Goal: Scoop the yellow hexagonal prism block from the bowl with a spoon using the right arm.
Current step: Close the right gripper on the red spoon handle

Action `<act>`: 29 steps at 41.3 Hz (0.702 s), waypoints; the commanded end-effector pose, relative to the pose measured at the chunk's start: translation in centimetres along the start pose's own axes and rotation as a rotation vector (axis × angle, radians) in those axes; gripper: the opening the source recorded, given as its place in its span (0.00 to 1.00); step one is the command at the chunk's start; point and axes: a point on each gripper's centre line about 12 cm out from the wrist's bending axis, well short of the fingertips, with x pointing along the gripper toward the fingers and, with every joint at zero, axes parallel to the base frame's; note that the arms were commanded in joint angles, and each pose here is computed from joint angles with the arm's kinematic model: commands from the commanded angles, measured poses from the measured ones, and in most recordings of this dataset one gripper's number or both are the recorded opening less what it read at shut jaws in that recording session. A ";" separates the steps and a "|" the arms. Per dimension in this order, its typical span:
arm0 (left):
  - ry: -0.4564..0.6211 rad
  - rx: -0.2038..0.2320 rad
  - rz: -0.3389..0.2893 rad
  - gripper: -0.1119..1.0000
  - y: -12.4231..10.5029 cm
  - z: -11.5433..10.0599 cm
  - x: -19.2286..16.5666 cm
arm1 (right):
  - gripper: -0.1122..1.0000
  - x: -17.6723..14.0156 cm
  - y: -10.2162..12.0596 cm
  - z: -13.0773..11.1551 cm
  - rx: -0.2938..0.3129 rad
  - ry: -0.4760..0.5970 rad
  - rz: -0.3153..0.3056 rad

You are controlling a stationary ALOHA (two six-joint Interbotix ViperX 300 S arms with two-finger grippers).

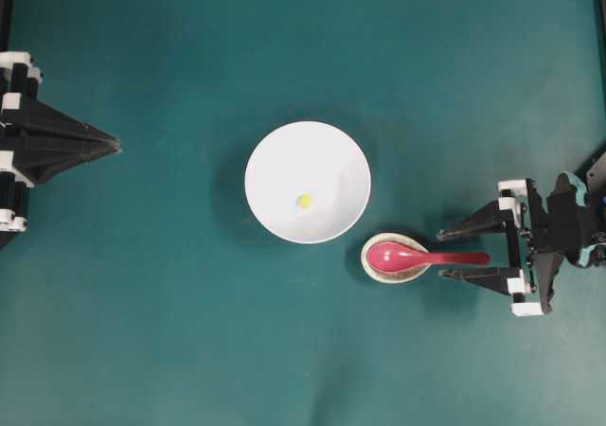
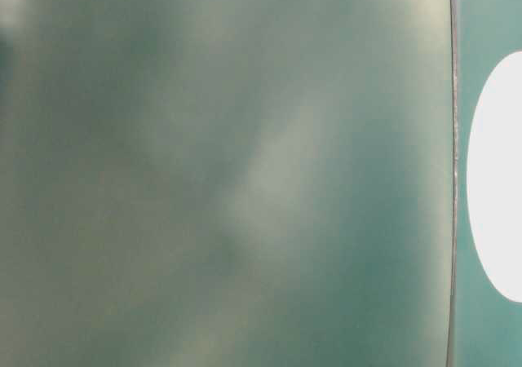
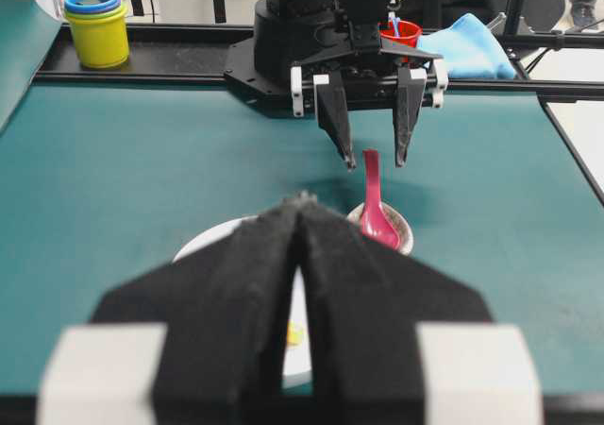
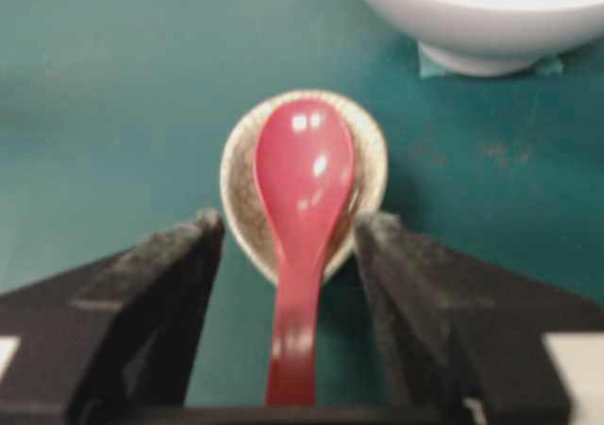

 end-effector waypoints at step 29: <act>-0.023 0.002 0.001 0.10 0.0 0.9 0.4 | 0.65 0.9 0.3 -2.2 0.003 0.047 -0.025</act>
